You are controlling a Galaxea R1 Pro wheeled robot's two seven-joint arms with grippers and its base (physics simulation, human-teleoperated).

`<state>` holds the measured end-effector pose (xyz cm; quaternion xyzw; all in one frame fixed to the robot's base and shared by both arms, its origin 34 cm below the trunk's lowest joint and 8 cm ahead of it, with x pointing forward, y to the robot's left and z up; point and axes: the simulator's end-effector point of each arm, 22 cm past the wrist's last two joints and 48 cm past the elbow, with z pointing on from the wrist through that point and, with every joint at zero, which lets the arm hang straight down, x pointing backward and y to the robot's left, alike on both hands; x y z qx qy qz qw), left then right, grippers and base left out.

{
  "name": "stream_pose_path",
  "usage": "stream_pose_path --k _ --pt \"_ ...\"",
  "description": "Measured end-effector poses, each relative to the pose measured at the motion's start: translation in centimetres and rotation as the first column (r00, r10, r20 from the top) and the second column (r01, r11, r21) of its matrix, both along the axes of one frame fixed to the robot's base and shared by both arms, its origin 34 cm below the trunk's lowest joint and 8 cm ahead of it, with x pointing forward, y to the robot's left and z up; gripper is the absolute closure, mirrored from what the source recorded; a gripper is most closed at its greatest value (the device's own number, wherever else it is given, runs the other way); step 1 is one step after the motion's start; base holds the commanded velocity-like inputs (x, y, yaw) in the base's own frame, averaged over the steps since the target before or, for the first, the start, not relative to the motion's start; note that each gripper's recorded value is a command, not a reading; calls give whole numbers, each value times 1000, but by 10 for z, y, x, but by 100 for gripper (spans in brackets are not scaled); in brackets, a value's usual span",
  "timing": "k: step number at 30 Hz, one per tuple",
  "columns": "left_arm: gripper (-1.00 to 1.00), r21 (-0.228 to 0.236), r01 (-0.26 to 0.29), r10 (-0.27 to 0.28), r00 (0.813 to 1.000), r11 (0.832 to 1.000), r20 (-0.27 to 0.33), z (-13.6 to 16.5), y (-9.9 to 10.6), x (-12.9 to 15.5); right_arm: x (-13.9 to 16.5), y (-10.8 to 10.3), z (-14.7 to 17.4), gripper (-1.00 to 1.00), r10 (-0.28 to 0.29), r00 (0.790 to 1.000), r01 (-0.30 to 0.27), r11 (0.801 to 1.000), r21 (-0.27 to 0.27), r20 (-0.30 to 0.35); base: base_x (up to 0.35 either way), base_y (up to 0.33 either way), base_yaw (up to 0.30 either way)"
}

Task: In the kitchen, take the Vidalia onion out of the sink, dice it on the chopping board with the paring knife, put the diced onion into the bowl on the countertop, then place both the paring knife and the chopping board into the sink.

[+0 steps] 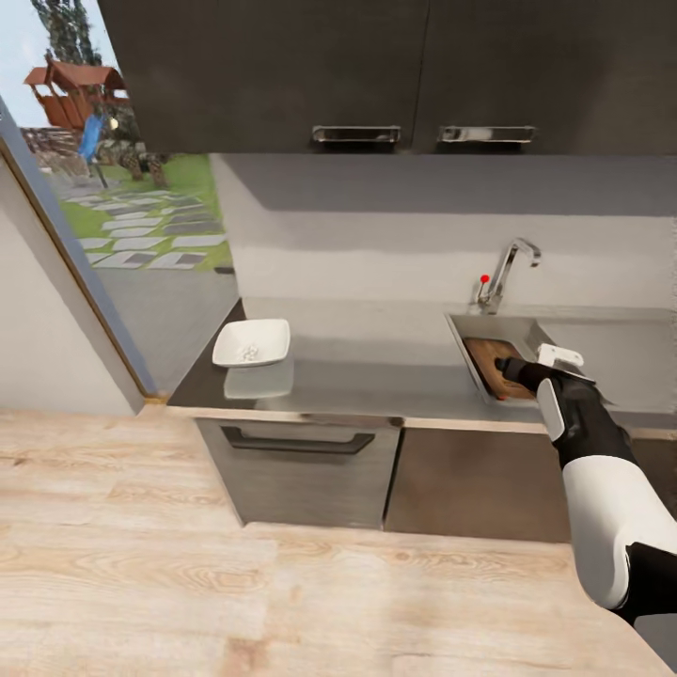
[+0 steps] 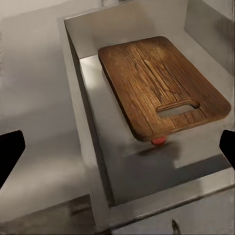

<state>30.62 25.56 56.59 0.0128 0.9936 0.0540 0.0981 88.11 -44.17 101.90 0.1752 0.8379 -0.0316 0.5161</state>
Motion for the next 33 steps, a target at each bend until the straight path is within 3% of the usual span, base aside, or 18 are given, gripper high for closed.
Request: stream_pose_path --k 26,33 --pt "-100 0 -1 1 1000 1000 0 0 0 0 1 5 -2 -100 6 1000 -6 1000 2 -4 -339 0 0" --pt "-100 1 -1 1 1000 1000 1 0 1 0 0 6 -5 -100 8 1000 -8 1000 2 -11 -111 0 0"
